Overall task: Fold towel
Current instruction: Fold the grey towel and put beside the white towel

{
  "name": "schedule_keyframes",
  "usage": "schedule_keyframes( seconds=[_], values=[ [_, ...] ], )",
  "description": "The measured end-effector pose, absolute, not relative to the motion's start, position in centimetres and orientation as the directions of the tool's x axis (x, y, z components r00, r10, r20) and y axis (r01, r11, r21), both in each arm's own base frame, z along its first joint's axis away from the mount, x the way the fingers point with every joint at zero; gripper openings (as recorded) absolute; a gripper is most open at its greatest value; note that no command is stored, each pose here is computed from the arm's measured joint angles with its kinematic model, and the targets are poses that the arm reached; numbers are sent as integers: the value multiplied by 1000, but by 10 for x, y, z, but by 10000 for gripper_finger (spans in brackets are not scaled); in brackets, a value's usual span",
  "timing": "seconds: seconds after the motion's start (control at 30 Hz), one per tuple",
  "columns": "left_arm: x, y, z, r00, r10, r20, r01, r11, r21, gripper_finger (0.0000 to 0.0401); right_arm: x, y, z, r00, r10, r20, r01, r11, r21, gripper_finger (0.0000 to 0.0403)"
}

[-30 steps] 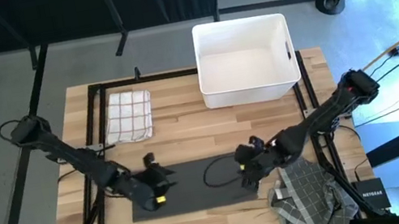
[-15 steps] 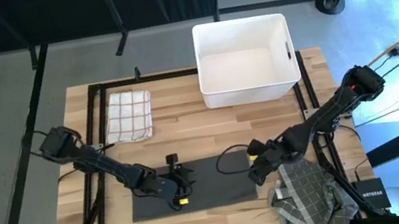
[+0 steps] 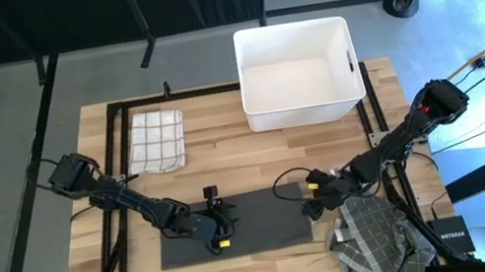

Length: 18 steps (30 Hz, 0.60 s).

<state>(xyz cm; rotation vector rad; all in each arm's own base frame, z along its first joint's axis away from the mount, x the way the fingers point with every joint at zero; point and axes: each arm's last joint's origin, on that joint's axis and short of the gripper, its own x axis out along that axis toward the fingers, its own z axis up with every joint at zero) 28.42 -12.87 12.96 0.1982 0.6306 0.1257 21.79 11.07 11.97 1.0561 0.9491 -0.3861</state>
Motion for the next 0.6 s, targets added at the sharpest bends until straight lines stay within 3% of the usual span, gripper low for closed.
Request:
schedule_keyframes(
  seconds=[0.37, 0.47, 0.6],
  values=[
    [286, -129, 131, 808, 150, -569, -46, 980, 193, 166, 239, 120, 98, 672, 149, -726, 616, 432, 659, 200],
    [287, -130, 132, 821, 110, -561, -24, 987, 159, 166, 241, 120, 99, 700, 127, -703, 597, 436, 673, 163],
    [293, -131, 136, 851, 35, -524, 12, 996, 87, 166, 245, 120, 103, 739, 102, -666, 558, 461, 690, 84]
  ],
)
